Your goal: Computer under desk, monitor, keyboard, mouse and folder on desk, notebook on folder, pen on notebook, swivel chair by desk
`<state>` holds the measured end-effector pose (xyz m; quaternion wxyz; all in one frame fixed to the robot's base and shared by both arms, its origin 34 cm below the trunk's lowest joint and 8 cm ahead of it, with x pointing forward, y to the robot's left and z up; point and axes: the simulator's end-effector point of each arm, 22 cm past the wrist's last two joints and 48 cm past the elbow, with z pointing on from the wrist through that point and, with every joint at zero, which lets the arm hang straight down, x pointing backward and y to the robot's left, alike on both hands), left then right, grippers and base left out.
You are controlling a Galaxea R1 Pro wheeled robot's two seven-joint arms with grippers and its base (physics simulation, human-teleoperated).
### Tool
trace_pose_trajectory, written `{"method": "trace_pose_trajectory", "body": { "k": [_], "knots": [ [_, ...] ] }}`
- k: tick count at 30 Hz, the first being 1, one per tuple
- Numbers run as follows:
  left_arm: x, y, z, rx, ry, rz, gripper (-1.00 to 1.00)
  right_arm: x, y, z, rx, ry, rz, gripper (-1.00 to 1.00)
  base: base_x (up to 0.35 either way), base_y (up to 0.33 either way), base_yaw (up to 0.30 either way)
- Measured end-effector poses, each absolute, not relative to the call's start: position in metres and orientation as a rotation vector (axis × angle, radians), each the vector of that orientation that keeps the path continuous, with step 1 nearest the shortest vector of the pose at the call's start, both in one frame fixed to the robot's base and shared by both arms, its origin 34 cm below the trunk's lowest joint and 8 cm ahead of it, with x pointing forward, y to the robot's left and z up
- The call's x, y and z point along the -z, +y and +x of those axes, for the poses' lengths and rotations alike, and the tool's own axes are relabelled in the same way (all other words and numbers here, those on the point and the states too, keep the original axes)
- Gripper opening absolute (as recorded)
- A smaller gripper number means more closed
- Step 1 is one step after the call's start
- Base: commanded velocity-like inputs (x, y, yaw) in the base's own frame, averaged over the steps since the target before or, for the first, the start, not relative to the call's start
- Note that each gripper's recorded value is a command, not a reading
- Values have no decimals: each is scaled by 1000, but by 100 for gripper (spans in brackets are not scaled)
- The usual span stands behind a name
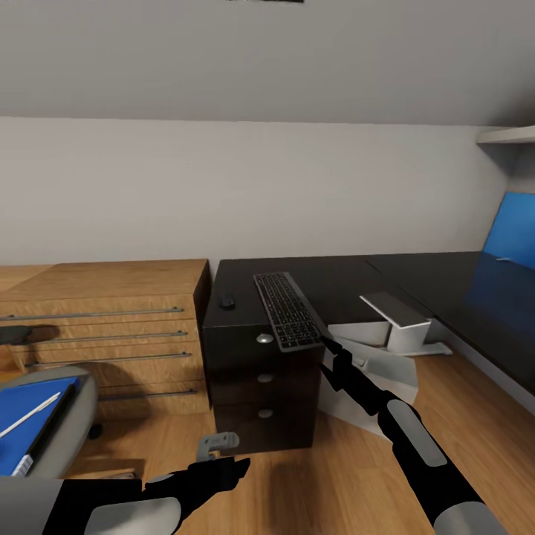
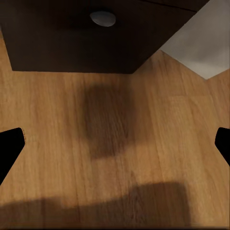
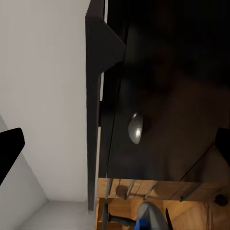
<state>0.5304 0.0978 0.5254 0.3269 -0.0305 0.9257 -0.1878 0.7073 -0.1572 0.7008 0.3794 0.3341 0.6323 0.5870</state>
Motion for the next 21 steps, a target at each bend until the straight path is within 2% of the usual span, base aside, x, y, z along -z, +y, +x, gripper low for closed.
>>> {"method": "trace_pose_trajectory", "body": {
  "k": [15,21],
  "knots": [
    [-526,97,530,493,2425,-79,100,-701,-157,707,-1499,1616,854,100,-11,14,0],
    [-525,97,530,492,2425,-76,100,-701,-157,707,-1499,1615,854,100,-129,176,0]
  ]
}}
